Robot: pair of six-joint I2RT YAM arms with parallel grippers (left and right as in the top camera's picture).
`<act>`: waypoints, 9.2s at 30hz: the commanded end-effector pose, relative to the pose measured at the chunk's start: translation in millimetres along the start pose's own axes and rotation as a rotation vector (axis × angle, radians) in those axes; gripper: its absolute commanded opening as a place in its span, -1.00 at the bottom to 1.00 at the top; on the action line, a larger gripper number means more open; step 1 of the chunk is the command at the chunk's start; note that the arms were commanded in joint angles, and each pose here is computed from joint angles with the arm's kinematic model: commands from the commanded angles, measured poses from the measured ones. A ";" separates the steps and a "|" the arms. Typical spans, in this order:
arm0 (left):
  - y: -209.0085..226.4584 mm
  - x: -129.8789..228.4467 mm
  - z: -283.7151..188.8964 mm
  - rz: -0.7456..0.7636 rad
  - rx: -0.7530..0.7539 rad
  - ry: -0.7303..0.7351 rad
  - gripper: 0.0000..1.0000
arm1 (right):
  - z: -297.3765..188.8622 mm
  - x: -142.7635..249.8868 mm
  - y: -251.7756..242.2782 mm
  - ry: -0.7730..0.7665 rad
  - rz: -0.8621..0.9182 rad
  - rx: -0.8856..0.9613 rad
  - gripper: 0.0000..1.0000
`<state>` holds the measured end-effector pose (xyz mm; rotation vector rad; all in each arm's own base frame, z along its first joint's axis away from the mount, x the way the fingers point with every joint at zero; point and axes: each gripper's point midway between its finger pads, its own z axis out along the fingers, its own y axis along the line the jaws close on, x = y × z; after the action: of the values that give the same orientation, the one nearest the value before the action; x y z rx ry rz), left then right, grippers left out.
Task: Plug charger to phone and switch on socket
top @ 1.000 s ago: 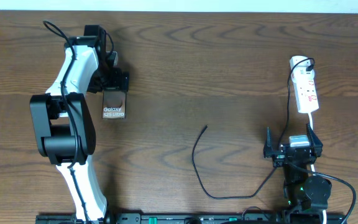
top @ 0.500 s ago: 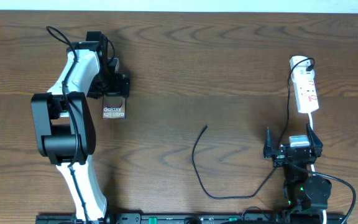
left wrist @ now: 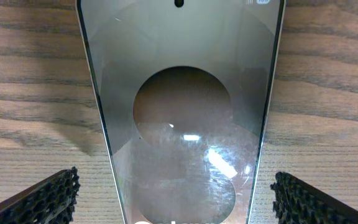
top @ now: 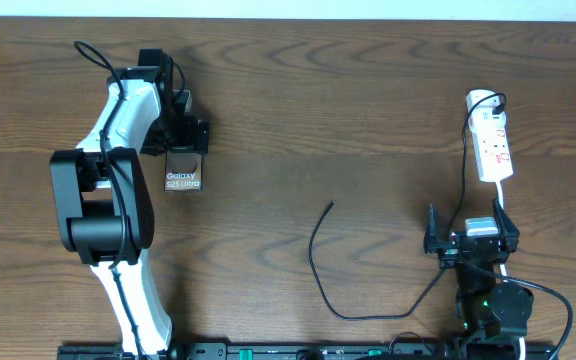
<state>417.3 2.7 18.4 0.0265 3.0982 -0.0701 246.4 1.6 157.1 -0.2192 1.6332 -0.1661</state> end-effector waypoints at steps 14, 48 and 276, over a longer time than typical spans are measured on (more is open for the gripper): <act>1.9 11.3 19.8 0.001 -0.008 0.035 0.96 | -0.3 -0.8 3.1 -0.004 -0.010 -0.011 0.99; 1.3 9.6 31.4 0.002 -0.046 0.009 0.96 | -0.3 -0.8 3.1 -0.004 -0.010 -0.011 0.98; -18.8 -18.7 -95.2 -0.026 0.043 -0.309 -0.85 | -0.3 -0.8 3.0 -0.004 -0.010 -0.011 0.98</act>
<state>430.1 -0.3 93.4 -0.0010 2.8397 -0.0353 246.5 1.6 157.2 -0.2192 1.6328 -0.1662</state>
